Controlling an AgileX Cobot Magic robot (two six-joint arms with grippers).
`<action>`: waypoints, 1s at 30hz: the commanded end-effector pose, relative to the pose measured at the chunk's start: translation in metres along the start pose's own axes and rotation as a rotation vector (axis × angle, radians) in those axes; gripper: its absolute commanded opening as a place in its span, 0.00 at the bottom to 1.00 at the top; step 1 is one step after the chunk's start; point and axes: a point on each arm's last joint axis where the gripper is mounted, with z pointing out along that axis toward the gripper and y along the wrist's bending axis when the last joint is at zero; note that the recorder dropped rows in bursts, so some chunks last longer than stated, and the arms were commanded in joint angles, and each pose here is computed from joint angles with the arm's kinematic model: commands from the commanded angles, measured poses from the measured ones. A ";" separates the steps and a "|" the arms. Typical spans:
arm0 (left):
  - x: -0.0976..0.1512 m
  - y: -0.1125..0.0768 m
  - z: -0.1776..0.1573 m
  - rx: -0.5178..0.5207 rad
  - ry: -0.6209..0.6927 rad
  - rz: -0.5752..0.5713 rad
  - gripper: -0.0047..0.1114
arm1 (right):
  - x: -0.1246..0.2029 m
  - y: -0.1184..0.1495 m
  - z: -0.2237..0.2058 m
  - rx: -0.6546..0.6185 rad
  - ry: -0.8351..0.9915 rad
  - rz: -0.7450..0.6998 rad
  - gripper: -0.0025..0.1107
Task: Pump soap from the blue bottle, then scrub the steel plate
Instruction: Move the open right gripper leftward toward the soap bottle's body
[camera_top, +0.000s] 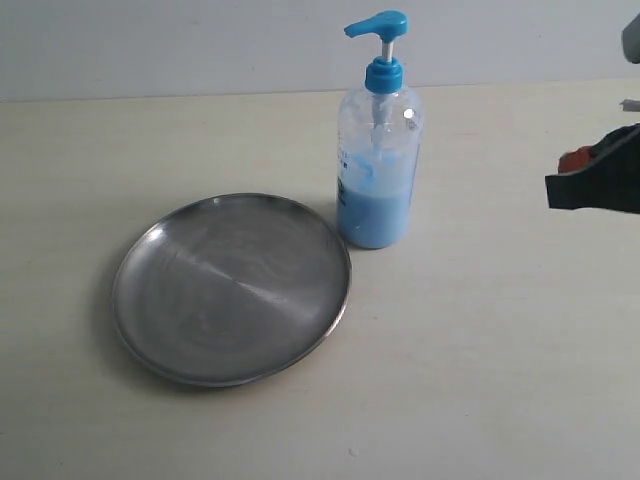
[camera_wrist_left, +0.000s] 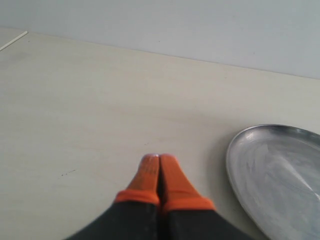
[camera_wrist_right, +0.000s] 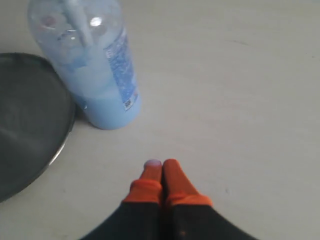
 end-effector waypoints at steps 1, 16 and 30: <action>0.000 0.000 0.000 -0.001 -0.010 -0.002 0.04 | -0.002 0.013 0.000 -0.040 -0.003 -0.097 0.02; 0.000 0.000 0.000 -0.001 -0.010 -0.002 0.04 | -0.008 0.019 0.026 -0.026 -0.072 -0.082 0.02; 0.000 0.000 0.000 -0.001 -0.010 -0.002 0.04 | 0.010 0.025 0.037 -0.019 -0.406 -0.124 0.02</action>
